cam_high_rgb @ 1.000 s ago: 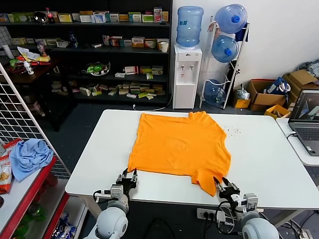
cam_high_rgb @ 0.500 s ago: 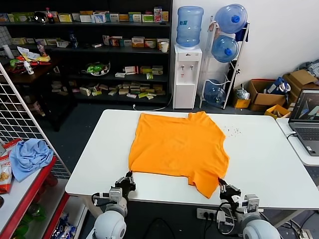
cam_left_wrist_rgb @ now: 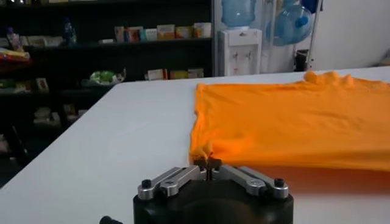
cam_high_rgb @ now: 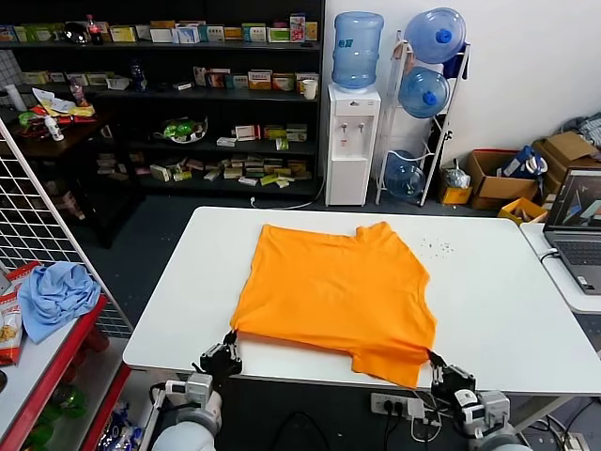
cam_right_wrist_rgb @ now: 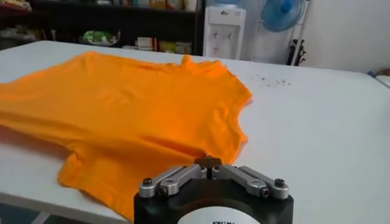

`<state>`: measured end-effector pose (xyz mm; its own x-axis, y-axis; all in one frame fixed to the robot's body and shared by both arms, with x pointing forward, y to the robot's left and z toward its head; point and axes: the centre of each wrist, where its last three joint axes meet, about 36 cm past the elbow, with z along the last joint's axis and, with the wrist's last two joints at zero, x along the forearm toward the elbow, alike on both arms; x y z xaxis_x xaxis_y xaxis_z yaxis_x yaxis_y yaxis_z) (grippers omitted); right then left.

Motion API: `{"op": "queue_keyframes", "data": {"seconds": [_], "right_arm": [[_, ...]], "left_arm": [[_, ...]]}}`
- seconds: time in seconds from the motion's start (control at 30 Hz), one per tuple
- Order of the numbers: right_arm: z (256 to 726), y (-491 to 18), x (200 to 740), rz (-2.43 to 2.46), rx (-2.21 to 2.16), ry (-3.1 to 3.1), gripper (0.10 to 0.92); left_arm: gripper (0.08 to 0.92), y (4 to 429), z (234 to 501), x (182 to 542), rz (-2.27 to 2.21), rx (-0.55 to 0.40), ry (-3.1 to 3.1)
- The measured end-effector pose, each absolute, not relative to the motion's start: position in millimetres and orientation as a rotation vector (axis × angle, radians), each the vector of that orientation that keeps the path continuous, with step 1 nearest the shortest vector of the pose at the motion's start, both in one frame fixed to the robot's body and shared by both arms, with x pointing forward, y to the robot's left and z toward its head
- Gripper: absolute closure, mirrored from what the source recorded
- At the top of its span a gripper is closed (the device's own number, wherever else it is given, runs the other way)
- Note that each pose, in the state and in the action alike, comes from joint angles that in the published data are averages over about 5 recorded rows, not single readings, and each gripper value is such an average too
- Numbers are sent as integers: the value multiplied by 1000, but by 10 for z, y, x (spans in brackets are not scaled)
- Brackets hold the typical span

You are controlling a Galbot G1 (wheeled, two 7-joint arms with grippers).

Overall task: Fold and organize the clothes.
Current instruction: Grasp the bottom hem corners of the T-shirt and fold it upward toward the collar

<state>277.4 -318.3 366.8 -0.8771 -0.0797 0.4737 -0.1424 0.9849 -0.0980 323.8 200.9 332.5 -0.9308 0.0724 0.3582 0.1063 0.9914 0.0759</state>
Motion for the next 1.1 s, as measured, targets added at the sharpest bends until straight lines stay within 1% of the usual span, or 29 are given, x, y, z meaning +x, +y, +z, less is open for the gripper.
{"op": "queue_keyframes", "data": {"seconds": [0.2,0.47,0.73,1.1], "right_arm": [[3713,-3221,2828,239,170,-2680,898],[3727,-3284,3107,292,169,-2721,898],[3734,-3370,3519,315,187,-2768,898],[3593,-3388,4133,296,191,-2791,898]], "left_arm": [[897,2005,3340,3154,-171,-142,-2806],[897,1951,3302,3292,-227,-148,-2871],[897,1890,3245,3553,-248,-136,-2907],[897,1862,3154,4043,-295,-122,-2938]]}}
